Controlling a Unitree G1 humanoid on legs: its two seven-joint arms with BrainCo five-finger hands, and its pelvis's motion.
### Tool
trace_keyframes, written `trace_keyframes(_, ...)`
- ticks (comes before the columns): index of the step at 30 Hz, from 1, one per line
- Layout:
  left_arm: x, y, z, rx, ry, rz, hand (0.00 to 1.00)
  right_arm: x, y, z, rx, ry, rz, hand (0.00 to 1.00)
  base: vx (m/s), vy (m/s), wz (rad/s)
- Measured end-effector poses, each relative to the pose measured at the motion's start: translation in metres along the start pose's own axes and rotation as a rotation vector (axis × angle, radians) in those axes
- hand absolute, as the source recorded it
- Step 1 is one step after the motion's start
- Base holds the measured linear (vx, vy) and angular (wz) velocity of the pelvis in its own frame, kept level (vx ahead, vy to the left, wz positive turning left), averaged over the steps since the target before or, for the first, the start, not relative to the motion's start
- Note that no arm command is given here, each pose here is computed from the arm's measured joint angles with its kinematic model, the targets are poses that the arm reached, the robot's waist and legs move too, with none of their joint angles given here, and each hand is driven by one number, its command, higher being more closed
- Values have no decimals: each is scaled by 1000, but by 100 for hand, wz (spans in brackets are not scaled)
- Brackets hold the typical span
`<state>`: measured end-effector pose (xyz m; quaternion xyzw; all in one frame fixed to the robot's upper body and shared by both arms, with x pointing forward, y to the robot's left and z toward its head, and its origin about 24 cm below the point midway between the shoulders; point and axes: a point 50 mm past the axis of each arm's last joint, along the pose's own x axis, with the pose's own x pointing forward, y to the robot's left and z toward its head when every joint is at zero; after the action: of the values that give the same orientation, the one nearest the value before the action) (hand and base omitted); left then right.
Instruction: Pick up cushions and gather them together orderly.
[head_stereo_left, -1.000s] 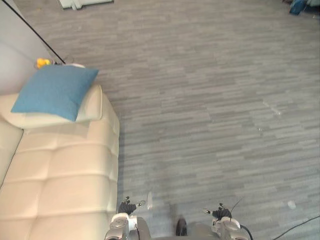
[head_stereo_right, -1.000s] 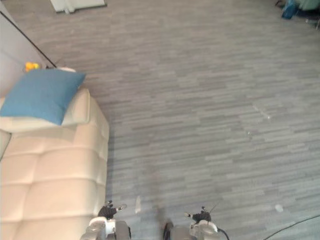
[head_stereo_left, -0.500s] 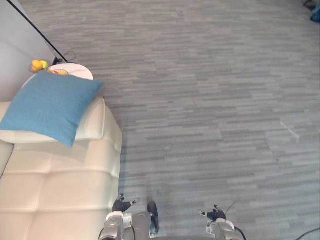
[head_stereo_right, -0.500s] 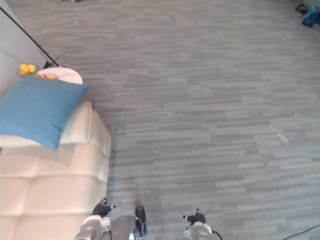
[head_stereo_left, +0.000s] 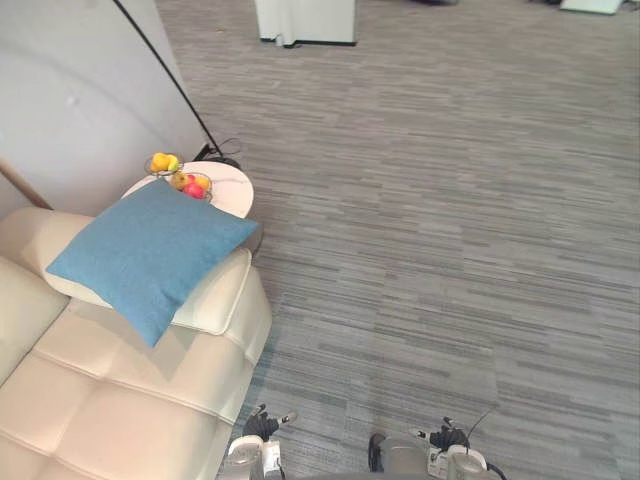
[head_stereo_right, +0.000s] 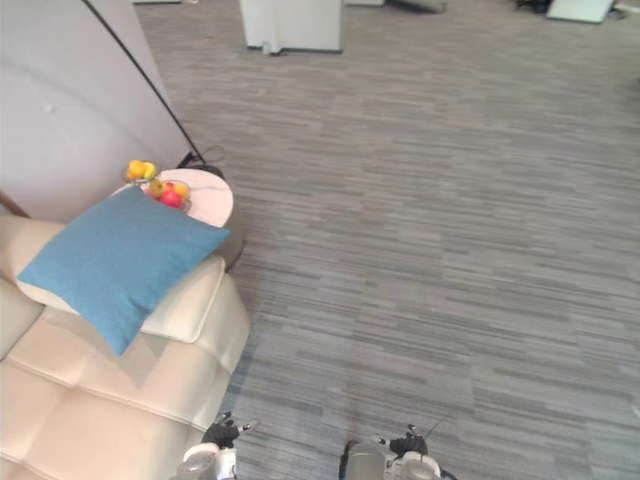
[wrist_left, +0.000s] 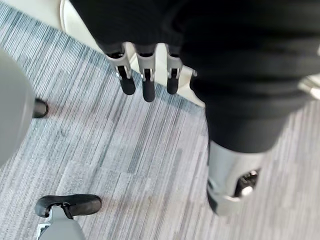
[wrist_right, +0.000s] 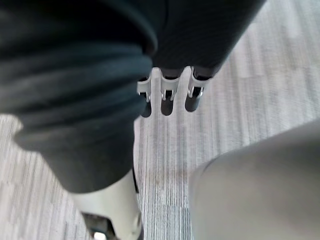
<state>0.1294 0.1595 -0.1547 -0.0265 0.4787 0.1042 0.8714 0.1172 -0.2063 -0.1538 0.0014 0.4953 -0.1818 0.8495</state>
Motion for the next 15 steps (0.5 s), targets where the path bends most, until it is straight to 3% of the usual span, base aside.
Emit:
trace_keyframes(6, 0, 1, 9, 1, -46, 3, 0, -2, 9, -2, 3, 4, 22, 0, 241, -81, 60)
trace_keyframes(15, 1, 17, 7, 66, -40, 32, 0, -7, 28, -11, 21, 35, 70, 0, 236, 150, 44)
